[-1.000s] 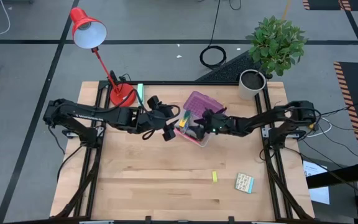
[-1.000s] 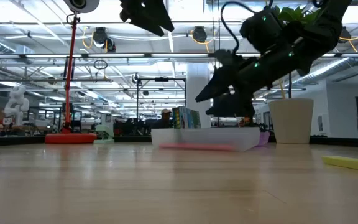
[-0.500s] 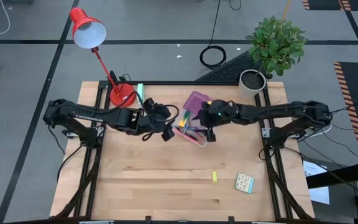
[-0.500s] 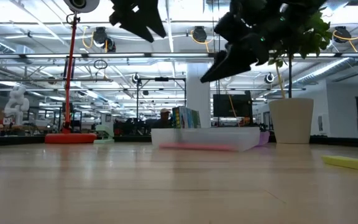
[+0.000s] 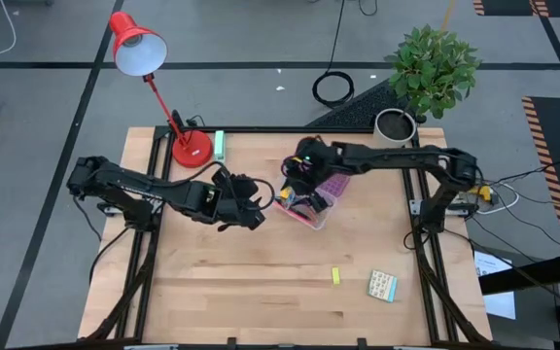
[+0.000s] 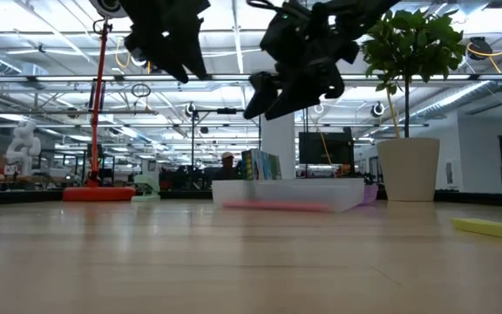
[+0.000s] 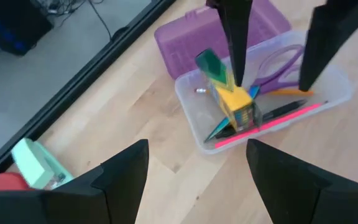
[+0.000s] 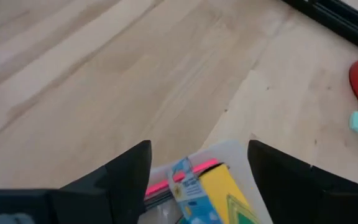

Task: Pack school essentials
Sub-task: Put the yellow crayon box into the purple supply box

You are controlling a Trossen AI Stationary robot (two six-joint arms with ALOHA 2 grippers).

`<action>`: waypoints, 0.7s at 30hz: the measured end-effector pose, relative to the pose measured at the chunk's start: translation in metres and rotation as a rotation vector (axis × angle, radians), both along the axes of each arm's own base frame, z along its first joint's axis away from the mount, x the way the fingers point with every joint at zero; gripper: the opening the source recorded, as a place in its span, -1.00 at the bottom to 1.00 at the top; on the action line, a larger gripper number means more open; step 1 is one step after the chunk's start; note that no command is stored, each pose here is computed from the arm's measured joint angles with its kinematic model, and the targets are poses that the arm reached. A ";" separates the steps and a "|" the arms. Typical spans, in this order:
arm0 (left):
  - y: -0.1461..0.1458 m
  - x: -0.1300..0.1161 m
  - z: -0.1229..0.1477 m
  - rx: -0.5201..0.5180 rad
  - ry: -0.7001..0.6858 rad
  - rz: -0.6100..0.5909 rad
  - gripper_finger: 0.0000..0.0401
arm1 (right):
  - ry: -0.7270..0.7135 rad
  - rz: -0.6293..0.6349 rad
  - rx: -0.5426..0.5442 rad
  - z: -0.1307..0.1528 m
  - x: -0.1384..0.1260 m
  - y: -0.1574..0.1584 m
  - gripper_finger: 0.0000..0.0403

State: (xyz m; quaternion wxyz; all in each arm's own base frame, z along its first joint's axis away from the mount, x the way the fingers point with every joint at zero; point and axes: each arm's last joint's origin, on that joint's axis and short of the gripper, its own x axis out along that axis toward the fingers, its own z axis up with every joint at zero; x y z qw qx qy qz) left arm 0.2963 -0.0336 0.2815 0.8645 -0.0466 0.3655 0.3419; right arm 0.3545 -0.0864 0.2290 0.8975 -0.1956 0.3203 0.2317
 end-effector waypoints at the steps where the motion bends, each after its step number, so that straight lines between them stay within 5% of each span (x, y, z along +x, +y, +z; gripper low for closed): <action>1: 0.000 -0.001 -0.001 0.001 0.009 0.001 0.36 | 0.008 0.004 -0.001 -0.001 0.004 -0.001 0.33; 8: 0.001 -0.001 -0.001 0.005 0.019 0.002 0.36 | 0.044 0.027 -0.050 -0.017 0.014 -0.006 0.51; 15: 0.001 -0.001 -0.001 0.006 0.017 0.001 0.36 | 0.088 0.032 -0.201 -0.029 0.015 -0.011 0.45; 21: 0.001 0.000 0.000 0.014 0.010 -0.014 0.36 | 0.101 0.038 -0.213 -0.030 0.012 -0.016 0.35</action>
